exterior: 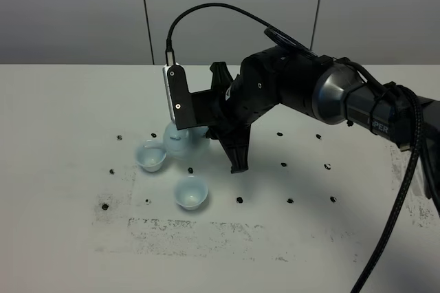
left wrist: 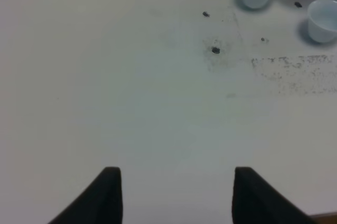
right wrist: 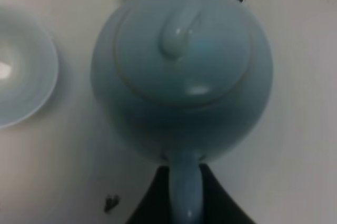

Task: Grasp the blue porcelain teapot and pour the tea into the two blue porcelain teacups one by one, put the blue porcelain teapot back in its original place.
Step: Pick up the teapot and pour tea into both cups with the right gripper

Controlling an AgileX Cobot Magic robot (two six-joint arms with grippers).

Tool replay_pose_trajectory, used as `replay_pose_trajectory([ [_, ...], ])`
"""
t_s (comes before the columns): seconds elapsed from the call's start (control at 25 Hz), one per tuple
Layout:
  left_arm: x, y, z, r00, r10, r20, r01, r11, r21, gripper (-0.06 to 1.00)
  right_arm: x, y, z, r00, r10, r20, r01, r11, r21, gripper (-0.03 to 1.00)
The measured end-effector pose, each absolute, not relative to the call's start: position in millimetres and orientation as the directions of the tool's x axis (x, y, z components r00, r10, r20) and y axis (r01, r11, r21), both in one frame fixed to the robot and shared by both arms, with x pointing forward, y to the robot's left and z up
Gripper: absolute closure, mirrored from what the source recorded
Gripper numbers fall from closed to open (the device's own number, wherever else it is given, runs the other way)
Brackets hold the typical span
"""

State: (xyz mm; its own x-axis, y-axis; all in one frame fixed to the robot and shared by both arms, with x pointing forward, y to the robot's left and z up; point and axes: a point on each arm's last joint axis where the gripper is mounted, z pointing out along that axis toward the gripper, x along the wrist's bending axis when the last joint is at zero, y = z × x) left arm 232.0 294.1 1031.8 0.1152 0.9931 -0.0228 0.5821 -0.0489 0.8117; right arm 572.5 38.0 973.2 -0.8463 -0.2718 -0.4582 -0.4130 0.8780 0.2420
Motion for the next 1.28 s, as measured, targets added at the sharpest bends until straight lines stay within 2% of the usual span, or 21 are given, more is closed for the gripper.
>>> replay_pose_trajectory([
  [1.28, 232.0, 294.1, 1031.8, 0.115, 0.993, -0.023, 0.582, -0.049, 0.812, 0.45, 569.0, 49.5, 978.7, -0.616, -0.503, -0.607, -0.582, 0.809, -0.079, 0.94],
])
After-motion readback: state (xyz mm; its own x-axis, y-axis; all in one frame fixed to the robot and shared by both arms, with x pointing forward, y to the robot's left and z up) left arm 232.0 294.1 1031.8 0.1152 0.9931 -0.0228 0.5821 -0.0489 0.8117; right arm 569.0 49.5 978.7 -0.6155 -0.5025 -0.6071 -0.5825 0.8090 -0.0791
